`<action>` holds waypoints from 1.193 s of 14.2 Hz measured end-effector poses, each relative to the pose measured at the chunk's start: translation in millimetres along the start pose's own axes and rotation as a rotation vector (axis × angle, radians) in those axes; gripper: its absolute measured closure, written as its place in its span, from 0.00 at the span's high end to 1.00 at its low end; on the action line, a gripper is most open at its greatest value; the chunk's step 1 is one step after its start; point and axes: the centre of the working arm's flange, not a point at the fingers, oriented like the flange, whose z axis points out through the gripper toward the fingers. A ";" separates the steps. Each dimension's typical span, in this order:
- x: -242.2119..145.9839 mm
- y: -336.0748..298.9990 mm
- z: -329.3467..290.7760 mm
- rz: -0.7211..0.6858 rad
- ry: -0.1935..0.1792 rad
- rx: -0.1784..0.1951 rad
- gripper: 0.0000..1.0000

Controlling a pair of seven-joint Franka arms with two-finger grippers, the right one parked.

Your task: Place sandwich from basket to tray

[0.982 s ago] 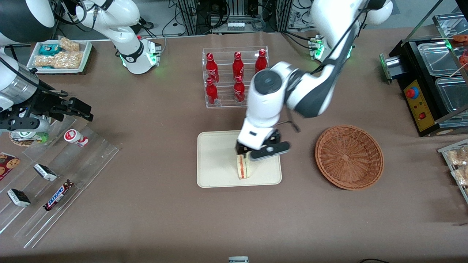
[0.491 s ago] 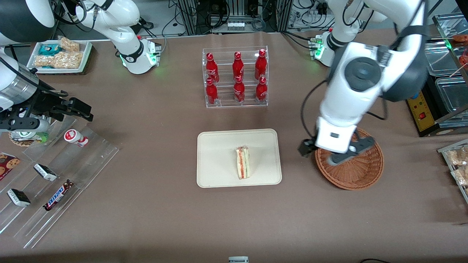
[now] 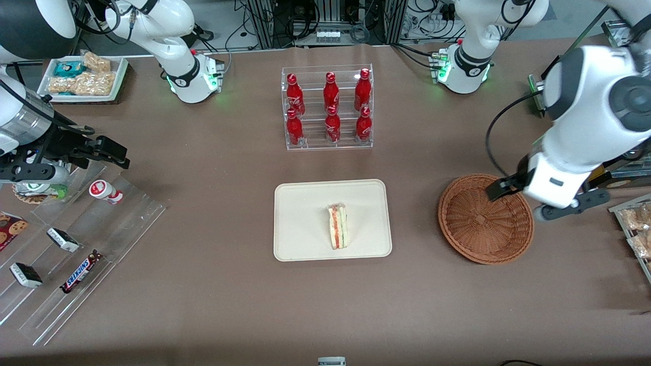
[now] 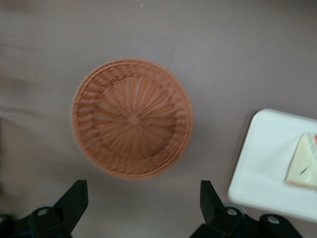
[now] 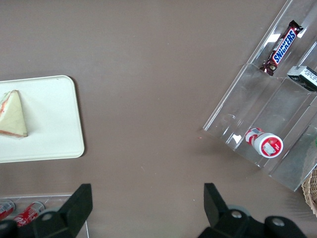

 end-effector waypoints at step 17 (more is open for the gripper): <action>-39.2 -81.2 -78.5 0.316 0.035 -0.064 1.00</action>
